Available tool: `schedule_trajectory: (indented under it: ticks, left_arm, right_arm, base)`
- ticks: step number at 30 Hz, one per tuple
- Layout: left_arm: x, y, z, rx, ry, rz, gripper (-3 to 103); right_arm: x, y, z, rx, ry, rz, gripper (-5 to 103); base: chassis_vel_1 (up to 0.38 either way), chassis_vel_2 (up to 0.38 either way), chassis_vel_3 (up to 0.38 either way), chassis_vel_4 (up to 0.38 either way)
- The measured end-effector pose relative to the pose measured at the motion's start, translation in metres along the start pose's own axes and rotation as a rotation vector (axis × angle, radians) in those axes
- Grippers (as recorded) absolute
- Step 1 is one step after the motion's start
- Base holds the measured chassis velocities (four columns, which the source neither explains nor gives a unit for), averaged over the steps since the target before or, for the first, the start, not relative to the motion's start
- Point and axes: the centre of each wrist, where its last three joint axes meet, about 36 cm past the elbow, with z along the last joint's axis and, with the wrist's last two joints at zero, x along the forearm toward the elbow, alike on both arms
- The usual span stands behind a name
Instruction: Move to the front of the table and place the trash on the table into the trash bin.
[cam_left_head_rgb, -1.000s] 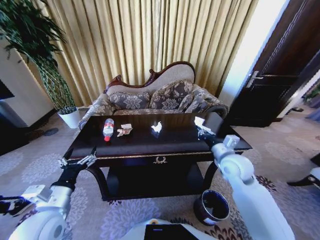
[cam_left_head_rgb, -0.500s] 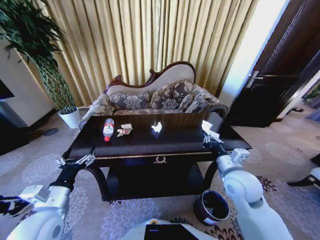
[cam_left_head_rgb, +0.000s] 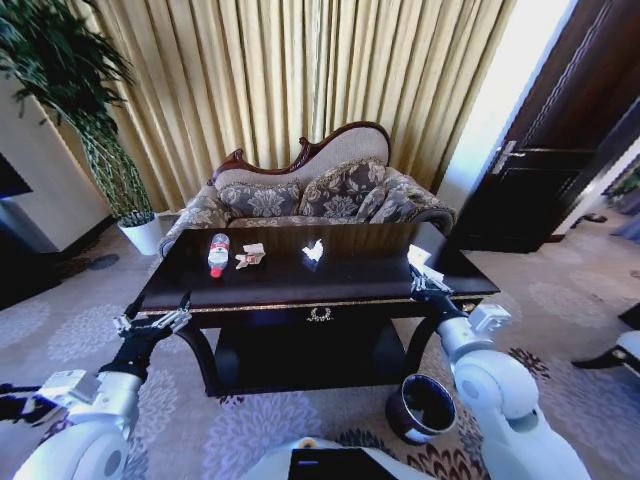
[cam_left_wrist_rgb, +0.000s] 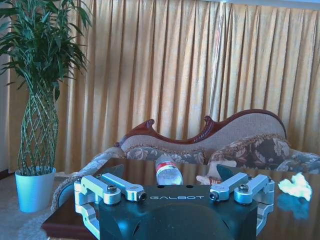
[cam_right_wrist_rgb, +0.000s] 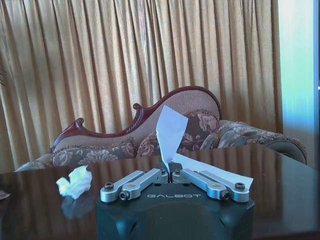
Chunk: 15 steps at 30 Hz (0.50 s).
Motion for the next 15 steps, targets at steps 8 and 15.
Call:
schedule_trajectory:
  ticks: [8,15]
  left_arm:
    - [-0.0006,0.0002,-0.0006,0.0,0.004,0.009,100]
    - [-0.0002,0.0008,-0.0008,0.008,0.005,0.014,100]
  right_arm:
    - [0.0052,0.0035,0.002,-0.001,0.01,-0.008,0]
    - [0.006,0.0043,0.007,-0.002,0.015,-0.041,0]
  base:
    - [0.152,-0.153,-0.16,0.155]
    - [0.1,-0.116,-0.113,0.108]
